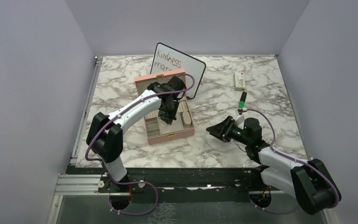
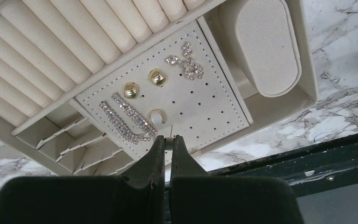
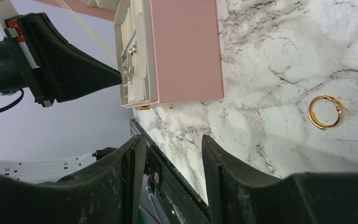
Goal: Organize the mixed jewelry
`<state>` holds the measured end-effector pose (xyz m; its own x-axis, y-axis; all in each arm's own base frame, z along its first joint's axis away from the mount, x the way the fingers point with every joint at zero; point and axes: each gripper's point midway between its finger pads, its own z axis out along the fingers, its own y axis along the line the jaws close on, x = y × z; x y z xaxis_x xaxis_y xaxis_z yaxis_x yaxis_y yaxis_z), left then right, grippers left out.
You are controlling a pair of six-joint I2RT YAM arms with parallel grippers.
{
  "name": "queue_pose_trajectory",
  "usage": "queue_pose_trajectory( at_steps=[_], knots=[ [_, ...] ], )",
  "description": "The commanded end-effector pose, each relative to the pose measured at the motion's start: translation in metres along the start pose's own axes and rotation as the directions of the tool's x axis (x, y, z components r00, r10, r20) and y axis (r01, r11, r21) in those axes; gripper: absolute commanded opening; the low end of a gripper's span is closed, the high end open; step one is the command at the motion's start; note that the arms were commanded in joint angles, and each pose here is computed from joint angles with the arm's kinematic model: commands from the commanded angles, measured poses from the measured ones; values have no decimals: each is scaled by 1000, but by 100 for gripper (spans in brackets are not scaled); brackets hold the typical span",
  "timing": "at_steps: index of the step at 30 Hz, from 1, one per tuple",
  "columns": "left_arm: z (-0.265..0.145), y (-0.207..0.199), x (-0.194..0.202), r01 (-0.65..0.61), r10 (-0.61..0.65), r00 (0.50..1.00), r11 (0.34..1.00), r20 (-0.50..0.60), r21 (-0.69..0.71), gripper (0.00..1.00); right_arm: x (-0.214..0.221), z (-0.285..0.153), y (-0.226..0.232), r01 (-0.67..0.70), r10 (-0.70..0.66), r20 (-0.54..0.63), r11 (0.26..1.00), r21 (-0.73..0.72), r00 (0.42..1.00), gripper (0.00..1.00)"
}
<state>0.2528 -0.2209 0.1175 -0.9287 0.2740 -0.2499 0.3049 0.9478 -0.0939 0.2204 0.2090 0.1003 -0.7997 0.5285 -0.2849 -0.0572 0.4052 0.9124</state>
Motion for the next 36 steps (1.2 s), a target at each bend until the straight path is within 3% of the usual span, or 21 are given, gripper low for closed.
queue_pose_trajectory(
  at_steps=[1,36],
  knots=[
    [-2,-8,-15,11,-12,999,1000,40,29,0,-4,1,6,30,-29,20,999,-20,999,52],
    [15,3,-16,15,-14,999,999,50,-34,0,-5,-1,10,19,-18,27,1000,-25,999,51]
  ],
)
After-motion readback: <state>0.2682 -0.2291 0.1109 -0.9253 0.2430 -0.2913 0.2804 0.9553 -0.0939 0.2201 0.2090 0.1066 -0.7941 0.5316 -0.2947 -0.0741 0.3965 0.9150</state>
